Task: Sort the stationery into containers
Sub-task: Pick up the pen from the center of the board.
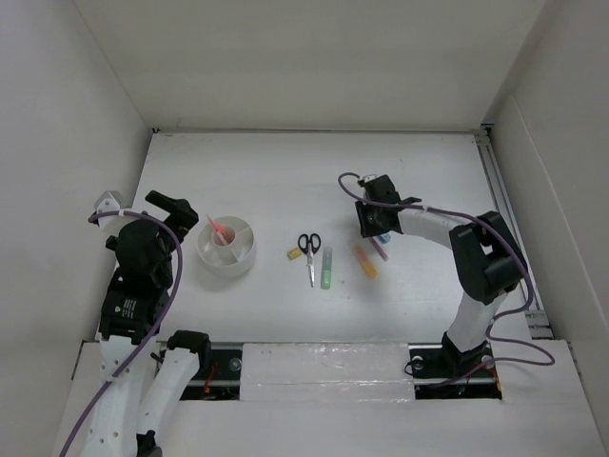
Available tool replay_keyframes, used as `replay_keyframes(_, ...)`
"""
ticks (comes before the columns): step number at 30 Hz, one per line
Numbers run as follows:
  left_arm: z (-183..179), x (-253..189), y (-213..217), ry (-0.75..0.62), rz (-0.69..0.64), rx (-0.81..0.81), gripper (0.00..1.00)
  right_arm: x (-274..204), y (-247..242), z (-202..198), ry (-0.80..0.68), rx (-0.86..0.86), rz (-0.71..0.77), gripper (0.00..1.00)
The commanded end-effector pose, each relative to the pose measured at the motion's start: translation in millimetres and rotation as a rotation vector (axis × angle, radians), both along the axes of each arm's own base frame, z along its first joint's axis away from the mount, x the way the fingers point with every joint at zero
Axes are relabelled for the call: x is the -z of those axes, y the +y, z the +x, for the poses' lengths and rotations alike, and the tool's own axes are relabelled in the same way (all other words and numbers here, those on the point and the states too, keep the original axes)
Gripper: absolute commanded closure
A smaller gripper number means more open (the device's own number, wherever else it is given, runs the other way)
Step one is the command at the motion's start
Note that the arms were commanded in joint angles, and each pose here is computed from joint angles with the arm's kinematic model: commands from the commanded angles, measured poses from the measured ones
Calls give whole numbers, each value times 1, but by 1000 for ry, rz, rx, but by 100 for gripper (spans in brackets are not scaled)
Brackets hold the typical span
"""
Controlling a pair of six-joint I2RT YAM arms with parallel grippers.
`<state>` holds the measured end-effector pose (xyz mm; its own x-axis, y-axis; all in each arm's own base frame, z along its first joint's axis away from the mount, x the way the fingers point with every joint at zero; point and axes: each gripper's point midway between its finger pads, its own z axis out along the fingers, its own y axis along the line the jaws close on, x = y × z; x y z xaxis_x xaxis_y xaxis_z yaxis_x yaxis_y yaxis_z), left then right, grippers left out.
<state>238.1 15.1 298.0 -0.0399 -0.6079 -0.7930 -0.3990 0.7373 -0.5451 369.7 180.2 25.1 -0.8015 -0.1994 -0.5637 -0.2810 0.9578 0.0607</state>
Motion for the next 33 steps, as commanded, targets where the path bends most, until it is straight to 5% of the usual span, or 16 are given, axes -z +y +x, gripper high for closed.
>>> replay_keyframes(1,3,-4,1,-26,10,-1,0,13,4,-14,64,-20,-19,64)
replay_keyframes(33,4,-4,-1,-25,8,8,0,19,-16,-57,150,14,-97,65)
